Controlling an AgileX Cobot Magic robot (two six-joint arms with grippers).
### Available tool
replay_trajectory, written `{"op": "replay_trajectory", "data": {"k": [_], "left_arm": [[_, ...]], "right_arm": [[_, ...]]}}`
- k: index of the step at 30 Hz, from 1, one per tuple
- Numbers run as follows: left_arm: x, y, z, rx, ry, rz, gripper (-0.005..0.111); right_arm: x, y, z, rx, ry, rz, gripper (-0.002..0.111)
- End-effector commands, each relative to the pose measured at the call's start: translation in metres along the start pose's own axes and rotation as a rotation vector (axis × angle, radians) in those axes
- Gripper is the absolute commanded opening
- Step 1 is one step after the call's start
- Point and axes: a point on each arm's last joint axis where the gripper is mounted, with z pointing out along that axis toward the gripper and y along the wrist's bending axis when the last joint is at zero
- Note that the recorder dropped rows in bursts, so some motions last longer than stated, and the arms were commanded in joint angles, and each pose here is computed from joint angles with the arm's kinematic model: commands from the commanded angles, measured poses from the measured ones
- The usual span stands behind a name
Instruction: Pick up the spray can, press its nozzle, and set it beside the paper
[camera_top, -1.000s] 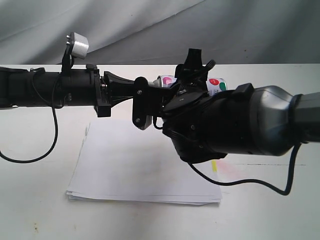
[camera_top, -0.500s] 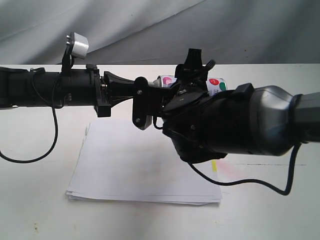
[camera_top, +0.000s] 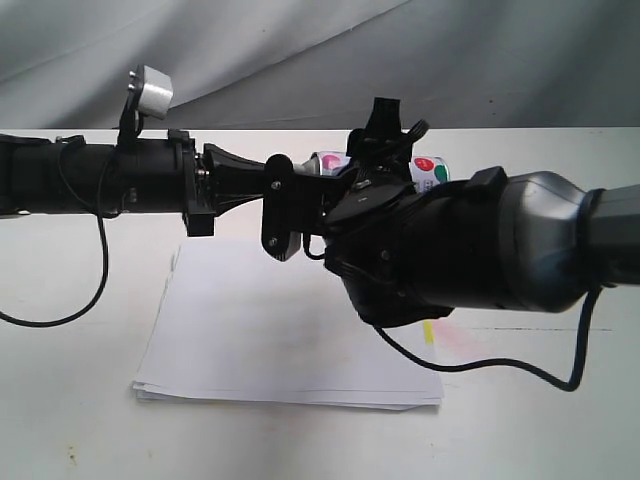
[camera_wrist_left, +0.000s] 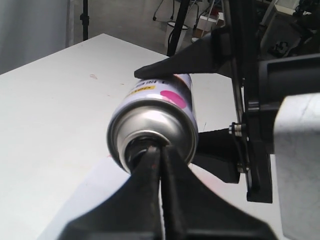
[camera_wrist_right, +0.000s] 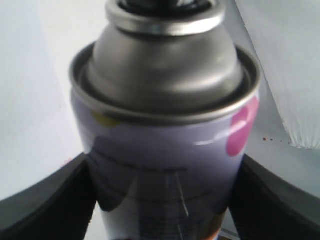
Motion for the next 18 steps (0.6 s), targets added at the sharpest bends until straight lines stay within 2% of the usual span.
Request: {"op": "replay_trajectory", "data": {"k": [1,4,8,18], "left_arm": [[0.002,0.007,-0.022,0.037,-0.014,0.014,0.0],[0.003,0.016,-0.048,-0.032,-0.032,-0.006,0.0],[0.004,0.016,-0.075,-0.101,-0.044,-0.02,0.0],[-0.002,0.011,-0.079,-0.108,-0.052,0.002,0.0]], "right_arm": [[-0.006,-0.009,-0.004,0.046,-0.062,-0.031,0.0],[-0.006,-0.009,-0.004,0.047,-0.062,-0.032,0.0],[-0.007,-0.01,-0.004,0.049,-0.066,-0.035,0.0],[-0.006,-0.009,-0.004,0.047,-0.062,-0.031,0.0]]}}
